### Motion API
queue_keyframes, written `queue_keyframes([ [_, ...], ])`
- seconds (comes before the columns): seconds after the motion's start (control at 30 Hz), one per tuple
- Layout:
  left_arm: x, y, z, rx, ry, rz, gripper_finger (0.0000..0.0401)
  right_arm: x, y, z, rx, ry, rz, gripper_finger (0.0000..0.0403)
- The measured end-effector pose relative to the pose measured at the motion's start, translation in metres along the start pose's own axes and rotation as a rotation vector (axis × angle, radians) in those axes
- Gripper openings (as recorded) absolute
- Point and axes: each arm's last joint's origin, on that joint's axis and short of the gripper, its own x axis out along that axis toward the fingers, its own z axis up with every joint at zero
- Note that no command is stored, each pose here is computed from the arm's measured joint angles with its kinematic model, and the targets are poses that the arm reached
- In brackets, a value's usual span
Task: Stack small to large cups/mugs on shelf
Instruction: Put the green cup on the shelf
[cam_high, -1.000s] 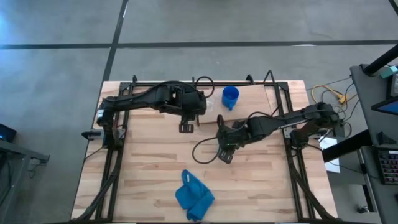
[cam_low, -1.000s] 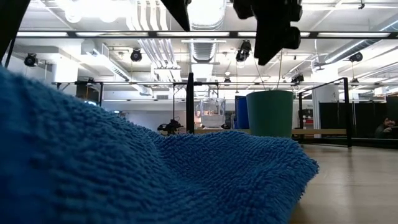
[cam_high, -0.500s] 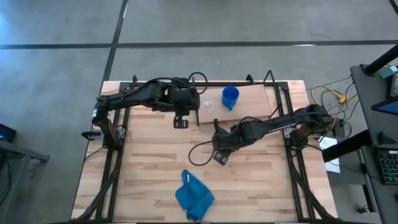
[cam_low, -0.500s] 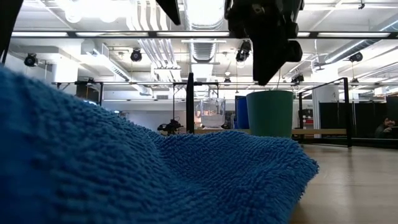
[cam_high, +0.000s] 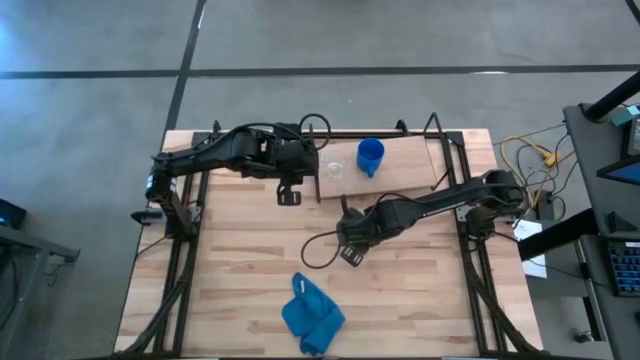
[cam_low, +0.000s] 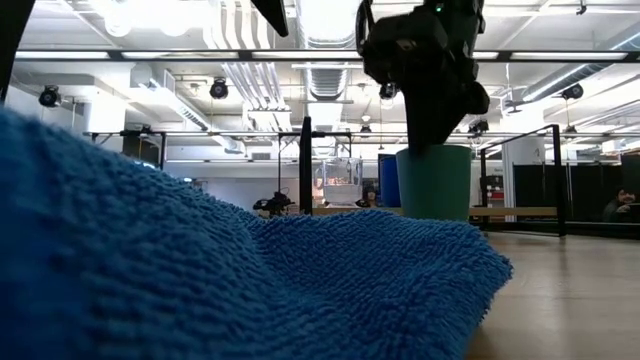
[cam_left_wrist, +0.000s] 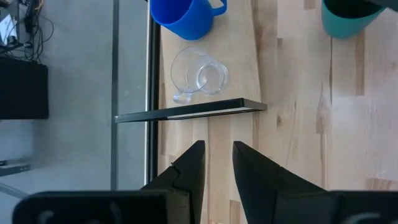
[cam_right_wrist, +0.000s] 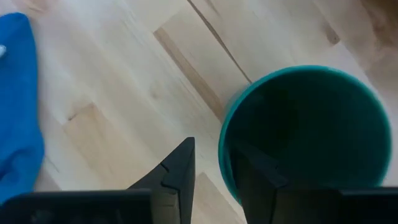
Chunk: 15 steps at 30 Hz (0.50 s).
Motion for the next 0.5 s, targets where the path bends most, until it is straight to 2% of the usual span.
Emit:
queue_keyframes([
  [0.17, 0.0, 0.0, 0.0, 0.0, 0.0, 0.0, 0.0068, 0.0082, 0.0013, 0.0, -0.002, 0.017, -0.018, 0.0083],
  [0.4, 0.0001, -0.0001, 0.0001, 0.001, 0.0, 0.0, 0.0068, 0.0067, 0.0021, 0.001, -0.019, 0.013, -0.014, 0.0017],
  [0.5, 0.0001, -0.0001, 0.0001, 0.001, 0.0, 0.0, 0.0068, 0.0014, 0.0018, 0.0016, -0.02, 0.02, -0.02, 0.0011],
])
